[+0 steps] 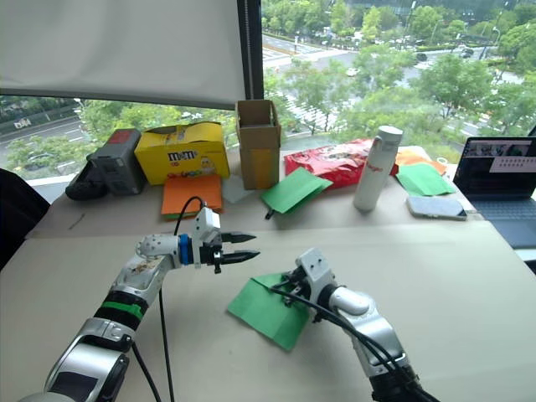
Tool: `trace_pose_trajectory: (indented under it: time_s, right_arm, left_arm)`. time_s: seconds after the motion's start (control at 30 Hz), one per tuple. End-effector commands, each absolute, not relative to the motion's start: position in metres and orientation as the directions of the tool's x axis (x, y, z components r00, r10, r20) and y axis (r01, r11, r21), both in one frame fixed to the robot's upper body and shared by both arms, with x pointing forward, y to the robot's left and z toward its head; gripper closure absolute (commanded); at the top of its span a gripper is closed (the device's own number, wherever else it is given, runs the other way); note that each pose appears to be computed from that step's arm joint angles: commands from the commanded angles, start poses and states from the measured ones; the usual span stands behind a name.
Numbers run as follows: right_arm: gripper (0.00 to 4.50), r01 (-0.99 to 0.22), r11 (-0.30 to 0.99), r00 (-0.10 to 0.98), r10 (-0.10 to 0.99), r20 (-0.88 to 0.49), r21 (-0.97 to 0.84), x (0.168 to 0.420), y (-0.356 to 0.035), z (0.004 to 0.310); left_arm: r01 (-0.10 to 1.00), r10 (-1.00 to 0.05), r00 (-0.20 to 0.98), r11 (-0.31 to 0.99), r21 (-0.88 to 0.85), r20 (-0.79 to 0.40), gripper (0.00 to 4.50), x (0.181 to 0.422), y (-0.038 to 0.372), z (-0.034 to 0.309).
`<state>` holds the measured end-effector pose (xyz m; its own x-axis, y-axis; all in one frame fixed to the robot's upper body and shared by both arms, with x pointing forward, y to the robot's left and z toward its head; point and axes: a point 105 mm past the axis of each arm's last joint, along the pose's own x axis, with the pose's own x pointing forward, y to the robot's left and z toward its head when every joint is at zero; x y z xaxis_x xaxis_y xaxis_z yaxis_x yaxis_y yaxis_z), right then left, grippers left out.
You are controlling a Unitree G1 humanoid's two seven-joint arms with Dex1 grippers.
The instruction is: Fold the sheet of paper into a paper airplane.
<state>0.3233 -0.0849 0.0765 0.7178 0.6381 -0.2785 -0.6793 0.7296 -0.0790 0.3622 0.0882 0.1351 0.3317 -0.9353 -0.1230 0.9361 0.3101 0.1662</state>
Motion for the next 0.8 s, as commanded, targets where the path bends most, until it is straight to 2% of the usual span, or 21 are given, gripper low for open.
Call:
trace_pose_trajectory:
  time_s: [0.03, 0.13, 0.43, 0.6, 0.73, 0.8]
  right_arm:
    - [4.5, -0.681, 0.729, 0.71, 0.63, -0.315, -0.076, 0.32, -0.085, 0.067]
    - [4.5, -0.68, 0.729, 0.711, 0.63, -0.311, -0.079, 0.32, -0.084, 0.068]
    - [4.5, -0.677, 0.729, 0.72, 0.628, -0.296, -0.099, 0.323, -0.083, 0.074]
    - [4.5, -0.678, 0.723, 0.729, 0.639, -0.245, -0.132, 0.328, -0.074, 0.086]
    - [4.5, -0.701, 0.699, 0.711, 0.67, -0.214, -0.14, 0.329, -0.06, 0.095]
    - [4.5, -0.716, 0.677, 0.696, 0.678, -0.237, -0.17, 0.329, -0.053, 0.09]
  left_arm:
    - [0.928, -0.917, 0.365, 0.345, 0.141, -0.159, 3.48, 0.359, 0.08, 0.125]
    - [0.925, -0.908, 0.378, 0.365, 0.103, -0.182, 4.49, 0.353, 0.073, 0.112]
    - [0.915, -0.891, 0.398, 0.402, 0.03, -0.216, 4.49, 0.333, 0.063, 0.09]
    - [0.891, -0.838, 0.435, 0.452, 0.028, -0.329, 4.49, 0.329, 0.068, 0.064]
    - [0.884, -0.825, 0.444, 0.467, 0.02, -0.348, 4.49, 0.328, 0.068, 0.061]
    - [0.883, -0.825, 0.446, 0.469, 0.02, -0.349, 4.49, 0.329, 0.067, 0.061]
